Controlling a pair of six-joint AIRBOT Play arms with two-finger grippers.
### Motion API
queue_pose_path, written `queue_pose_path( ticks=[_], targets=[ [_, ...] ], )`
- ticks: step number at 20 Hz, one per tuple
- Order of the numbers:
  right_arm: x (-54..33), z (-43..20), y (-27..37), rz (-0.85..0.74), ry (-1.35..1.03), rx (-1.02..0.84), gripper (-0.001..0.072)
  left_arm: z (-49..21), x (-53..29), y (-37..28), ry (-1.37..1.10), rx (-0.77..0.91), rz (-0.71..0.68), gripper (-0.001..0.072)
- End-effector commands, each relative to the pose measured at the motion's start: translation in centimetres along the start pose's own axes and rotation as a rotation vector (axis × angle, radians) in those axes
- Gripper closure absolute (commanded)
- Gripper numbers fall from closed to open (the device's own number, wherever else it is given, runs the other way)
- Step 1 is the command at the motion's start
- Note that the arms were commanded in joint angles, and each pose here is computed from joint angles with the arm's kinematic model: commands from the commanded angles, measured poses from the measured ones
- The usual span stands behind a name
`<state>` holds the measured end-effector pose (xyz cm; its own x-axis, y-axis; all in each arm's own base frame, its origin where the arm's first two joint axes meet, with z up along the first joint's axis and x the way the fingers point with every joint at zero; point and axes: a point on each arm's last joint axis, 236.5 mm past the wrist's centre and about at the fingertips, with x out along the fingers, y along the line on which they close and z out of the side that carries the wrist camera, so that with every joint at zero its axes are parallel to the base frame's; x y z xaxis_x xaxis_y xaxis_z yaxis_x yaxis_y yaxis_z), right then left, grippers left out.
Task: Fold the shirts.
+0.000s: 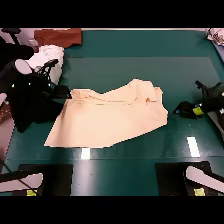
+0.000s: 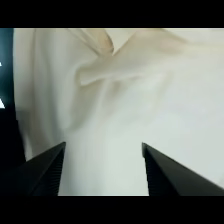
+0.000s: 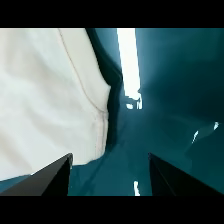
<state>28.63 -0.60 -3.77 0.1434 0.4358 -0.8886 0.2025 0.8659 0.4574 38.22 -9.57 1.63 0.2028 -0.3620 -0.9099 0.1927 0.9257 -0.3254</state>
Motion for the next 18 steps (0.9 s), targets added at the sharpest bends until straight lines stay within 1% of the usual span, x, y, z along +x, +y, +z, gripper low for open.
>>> queue_pose_path(
  ticks=[1, 3, 5, 7, 11, 14, 17, 18],
  targets=[
    [0.0, -2.0, -0.7, 0.032, -0.039, 0.021, 0.0167, -4.1, -0.3, 0.9, 0.024, -0.035, 0.016, 0.0127],
    [0.1, -2.2, -0.9, 0.014, -0.091, 0.019, 0.0167, -5.3, -0.6, 1.6, -0.001, -0.069, 0.021, 0.0128],
    [0.6, -2.2, 0.4, 0.078, -0.115, 0.001, 0.0168, -5.5, -1.0, 1.7, -0.01, -0.075, 0.021, 0.0128],
    [1.1, -1.6, 1.3, 0.137, -0.128, 0.022, 0.0168, -5.6, -1.0, 1.5, -0.004, -0.077, 0.015, 0.0128],
    [3.1, -1.1, 1.8, 0.188, -0.094, 0.034, 0.0169, -5.8, -1.0, 1.6, 0.001, -0.076, 0.017, 0.0127],
    [5.7, -1.6, 2.8, 0.179, -0.03, -0.013, 0.017, -6.3, -0.7, 1.5, 0.016, -0.082, 0.011, 0.0128],
    [7.7, -1.4, 3.7, 0.15, -0.02, -0.063, 0.0175, -8.5, 0.9, 1.8, 0.075, -0.101, 0.003, 0.0128],
    [8.2, -1.3, 4.0, 0.143, -0.02, -0.074, 0.0227, -9.0, 1.2, 1.8, 0.089, -0.103, 0.001, 0.0128]
  ],
)
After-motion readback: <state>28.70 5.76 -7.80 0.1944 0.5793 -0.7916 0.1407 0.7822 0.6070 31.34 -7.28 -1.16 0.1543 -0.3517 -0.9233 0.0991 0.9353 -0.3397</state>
